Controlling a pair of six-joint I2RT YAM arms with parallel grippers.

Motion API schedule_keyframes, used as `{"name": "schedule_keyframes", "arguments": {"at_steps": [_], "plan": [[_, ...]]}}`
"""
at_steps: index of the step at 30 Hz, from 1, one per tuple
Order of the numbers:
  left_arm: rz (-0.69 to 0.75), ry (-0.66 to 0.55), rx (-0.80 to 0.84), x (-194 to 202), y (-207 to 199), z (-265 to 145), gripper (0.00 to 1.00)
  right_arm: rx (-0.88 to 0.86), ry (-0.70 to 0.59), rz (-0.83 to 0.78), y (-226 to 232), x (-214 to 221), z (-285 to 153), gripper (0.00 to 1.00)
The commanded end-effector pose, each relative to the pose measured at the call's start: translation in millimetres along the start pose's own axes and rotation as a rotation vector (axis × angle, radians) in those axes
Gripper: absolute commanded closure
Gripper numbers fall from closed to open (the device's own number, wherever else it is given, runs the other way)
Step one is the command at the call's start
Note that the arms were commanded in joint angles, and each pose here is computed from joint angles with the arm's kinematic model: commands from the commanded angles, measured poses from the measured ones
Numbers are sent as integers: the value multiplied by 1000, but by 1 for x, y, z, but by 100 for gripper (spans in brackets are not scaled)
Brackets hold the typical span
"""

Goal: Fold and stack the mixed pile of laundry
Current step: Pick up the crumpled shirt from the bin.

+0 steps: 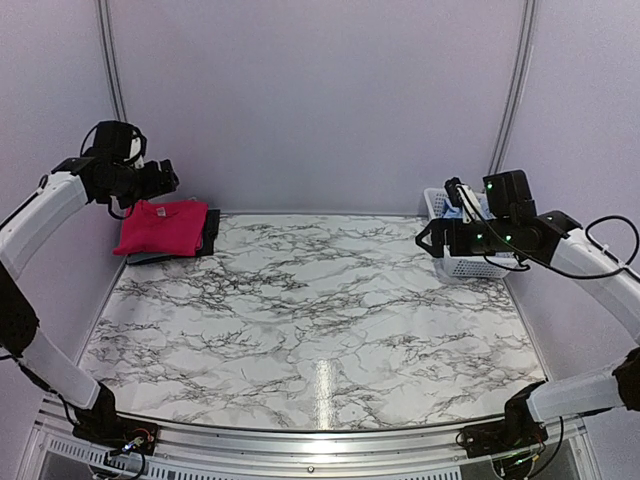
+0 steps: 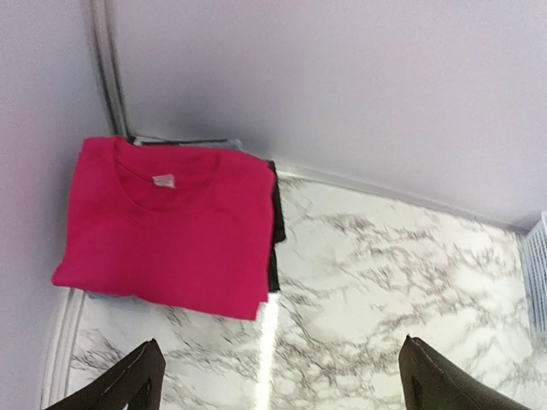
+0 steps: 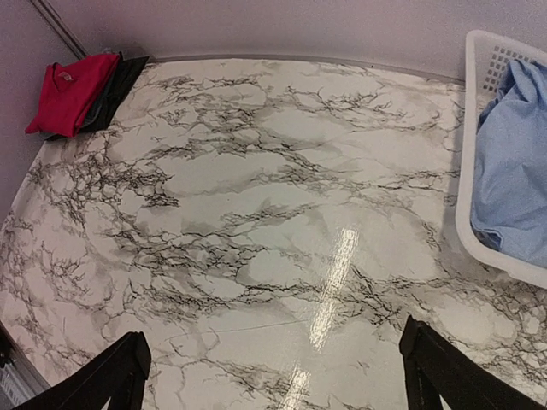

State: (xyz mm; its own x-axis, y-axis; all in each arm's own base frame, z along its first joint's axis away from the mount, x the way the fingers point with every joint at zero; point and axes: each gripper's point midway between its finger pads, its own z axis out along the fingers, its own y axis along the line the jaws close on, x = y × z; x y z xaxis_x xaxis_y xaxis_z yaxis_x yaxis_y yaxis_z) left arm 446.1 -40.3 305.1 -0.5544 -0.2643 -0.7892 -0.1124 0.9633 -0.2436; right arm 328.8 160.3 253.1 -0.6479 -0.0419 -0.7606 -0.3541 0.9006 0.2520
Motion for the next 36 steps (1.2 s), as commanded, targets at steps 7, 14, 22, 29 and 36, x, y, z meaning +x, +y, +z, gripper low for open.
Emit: {"name": "schedule_keyframes", "arguments": {"at_steps": [7, 14, 22, 29, 36], "plan": [[186, 216, 87, 123, -63, -17, 1, -2, 62, 105, -6, 47, -15, 1], [314, 328, 139, 193, -108, -19, 1, 31, 73, 130, -13, 54, -15, 1], [300, 333, 142, 195, -120, -15, 1, 101, 38, 171, -47, 22, -16, 2], [308, 318, 128, 188, -124, -9, 1, 346, -62, 237, -148, -40, -37, 2], [243, 252, 108, 164, -128, -12, 1, 450, -22, 222, -221, -85, 4, 1]]}}
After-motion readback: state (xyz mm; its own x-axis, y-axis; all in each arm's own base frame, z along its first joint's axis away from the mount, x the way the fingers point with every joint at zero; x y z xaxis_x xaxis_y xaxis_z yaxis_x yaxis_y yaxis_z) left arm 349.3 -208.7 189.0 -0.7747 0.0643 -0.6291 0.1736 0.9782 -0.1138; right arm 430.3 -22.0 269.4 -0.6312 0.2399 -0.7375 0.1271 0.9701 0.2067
